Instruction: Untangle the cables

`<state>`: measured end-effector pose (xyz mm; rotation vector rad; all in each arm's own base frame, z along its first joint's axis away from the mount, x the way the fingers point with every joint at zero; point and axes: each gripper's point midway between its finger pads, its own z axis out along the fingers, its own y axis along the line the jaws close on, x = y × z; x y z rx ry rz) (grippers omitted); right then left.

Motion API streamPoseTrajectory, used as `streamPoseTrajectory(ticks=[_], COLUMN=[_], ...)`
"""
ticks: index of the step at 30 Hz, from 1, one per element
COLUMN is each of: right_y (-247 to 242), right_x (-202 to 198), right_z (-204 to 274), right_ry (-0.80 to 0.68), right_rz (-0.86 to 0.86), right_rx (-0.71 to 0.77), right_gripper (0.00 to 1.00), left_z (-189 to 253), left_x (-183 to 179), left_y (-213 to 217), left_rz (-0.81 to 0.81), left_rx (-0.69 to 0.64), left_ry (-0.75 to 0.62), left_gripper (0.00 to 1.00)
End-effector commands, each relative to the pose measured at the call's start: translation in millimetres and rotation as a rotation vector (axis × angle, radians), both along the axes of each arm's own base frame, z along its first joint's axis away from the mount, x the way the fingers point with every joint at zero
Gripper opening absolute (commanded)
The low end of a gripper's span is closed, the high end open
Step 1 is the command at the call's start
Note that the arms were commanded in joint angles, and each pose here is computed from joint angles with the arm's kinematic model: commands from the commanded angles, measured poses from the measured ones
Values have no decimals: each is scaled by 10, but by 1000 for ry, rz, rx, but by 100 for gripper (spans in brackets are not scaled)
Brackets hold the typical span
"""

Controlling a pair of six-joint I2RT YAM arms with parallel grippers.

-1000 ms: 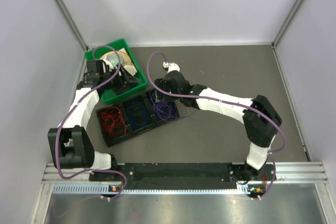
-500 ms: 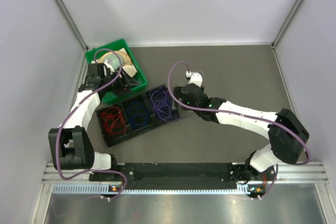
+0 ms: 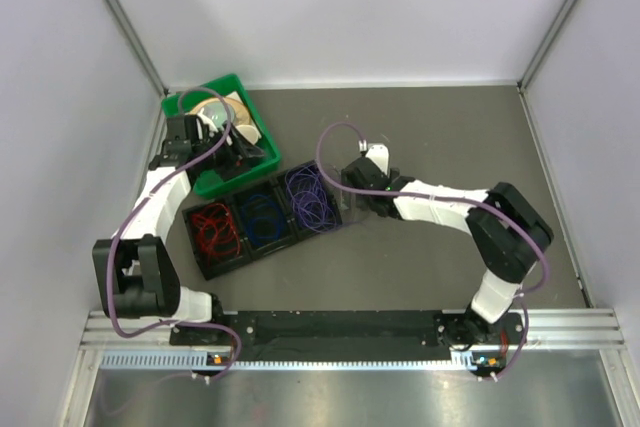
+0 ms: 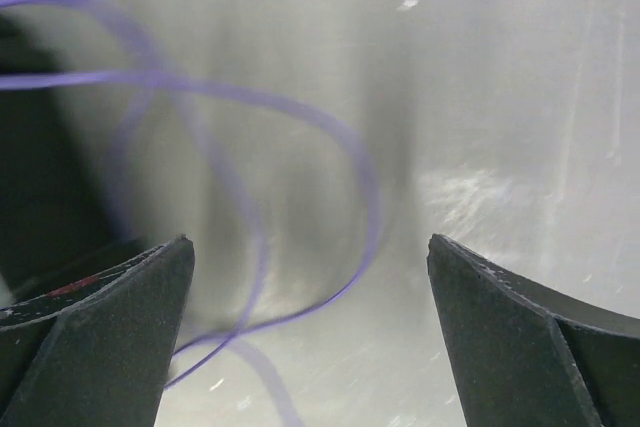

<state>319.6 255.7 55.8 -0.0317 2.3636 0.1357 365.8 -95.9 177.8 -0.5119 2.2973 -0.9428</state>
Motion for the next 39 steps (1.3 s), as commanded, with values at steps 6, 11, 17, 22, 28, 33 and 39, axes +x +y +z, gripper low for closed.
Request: streamPoseTrajectory(ticks=[6, 11, 17, 22, 28, 33, 39], right_y=[223, 256, 315, 344, 366, 344, 366], right_x=[430, 512, 546, 551, 560, 574, 587], right_z=[39, 12, 61, 65, -90, -66, 126], right_ry=[-33, -34, -55, -57, -35, -47, -69], right_rz=[80, 56, 56, 77, 107, 86, 112], right_rx=[18, 19, 50, 51, 19, 27, 27], right_gripper=[99, 81, 63, 54, 66, 42, 0], left_z=[229, 210, 227, 205, 186, 214, 224], left_x=[87, 99, 103, 76, 69, 68, 37], left_y=[37, 28, 24, 26, 18, 13, 9], left_rz=[-8, -16, -18, -14, -20, -20, -21], left_rx=[32, 29, 27, 27, 23, 20, 19], left_ry=[-82, -81, -83, -78, -73, -82, -88], left_gripper=[70, 70, 71, 70, 70, 70, 70])
